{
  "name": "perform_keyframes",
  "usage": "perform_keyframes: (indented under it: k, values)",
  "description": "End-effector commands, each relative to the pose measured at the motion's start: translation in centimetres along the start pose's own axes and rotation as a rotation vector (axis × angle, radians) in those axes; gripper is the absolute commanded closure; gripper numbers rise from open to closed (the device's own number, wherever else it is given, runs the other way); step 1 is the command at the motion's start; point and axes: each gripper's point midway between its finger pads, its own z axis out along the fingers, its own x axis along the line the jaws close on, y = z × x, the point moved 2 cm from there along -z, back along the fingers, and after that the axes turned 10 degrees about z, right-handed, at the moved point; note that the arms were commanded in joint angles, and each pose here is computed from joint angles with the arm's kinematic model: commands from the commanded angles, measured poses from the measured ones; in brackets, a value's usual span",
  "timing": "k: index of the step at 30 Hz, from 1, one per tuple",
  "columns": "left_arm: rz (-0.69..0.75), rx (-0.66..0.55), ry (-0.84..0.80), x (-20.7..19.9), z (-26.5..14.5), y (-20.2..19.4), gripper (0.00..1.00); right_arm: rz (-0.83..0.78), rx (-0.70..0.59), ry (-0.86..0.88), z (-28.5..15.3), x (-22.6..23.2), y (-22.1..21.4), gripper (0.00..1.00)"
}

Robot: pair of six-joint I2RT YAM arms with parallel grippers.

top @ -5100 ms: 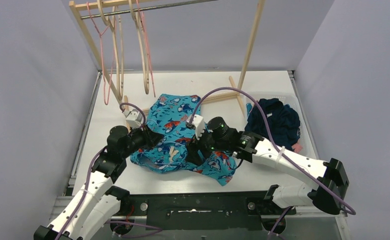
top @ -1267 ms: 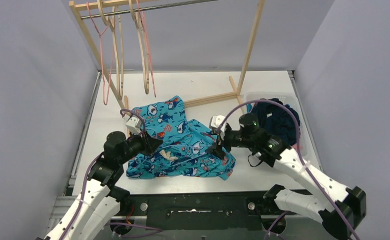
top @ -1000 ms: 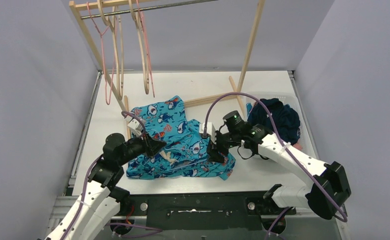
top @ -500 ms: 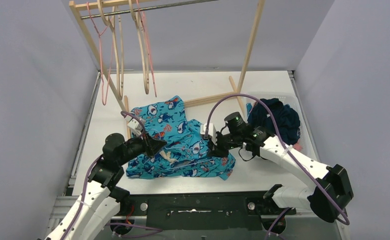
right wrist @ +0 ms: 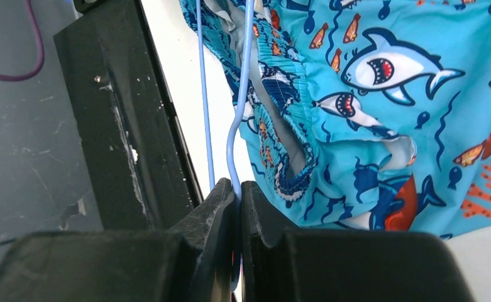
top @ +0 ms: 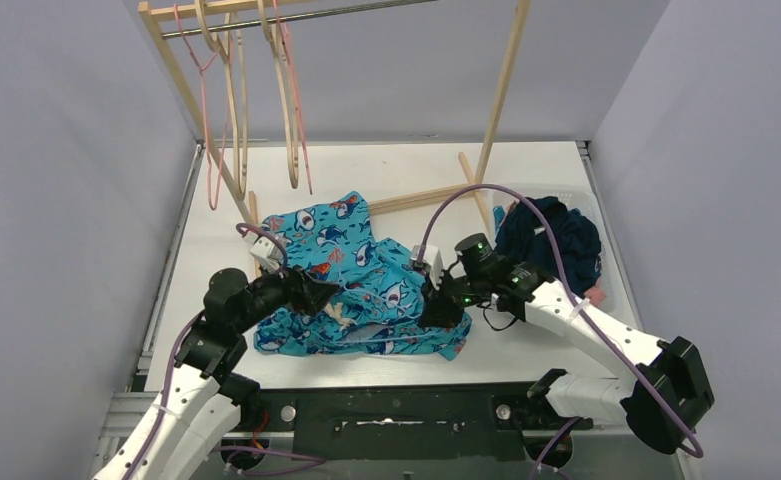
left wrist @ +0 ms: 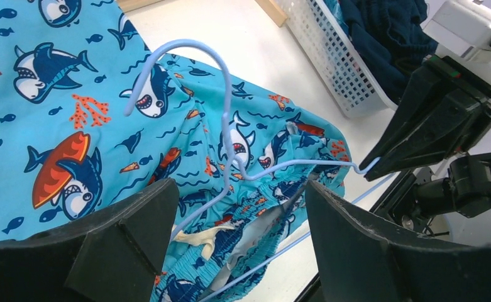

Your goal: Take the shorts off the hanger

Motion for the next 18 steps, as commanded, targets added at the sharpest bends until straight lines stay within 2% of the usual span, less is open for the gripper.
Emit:
perform_keyframes:
  k: [1, 8, 14, 18]
  values:
    - [0.033, -0.070, 0.030, -0.1, -0.5, 2.6, 0.26, 0.052, -0.117, -0.012, -1.7, 1.0, 2.1, 1.00]
    - [0.036, -0.098, 0.133, 1.1, -1.3, 3.2, 0.26, 0.155, -0.225, -0.034, -4.2, 2.1, 2.4, 1.00]
    - [0.034, -0.133, 0.225, 2.3, -2.0, 3.5, 0.26, 0.225, -0.289, -0.172, -6.6, 1.7, 1.9, 1.00]
    - [0.027, -0.125, 0.250, 2.7, -2.0, 3.2, 0.27, 0.236, -0.403, -0.296, -9.0, 1.0, 3.0, 1.00]
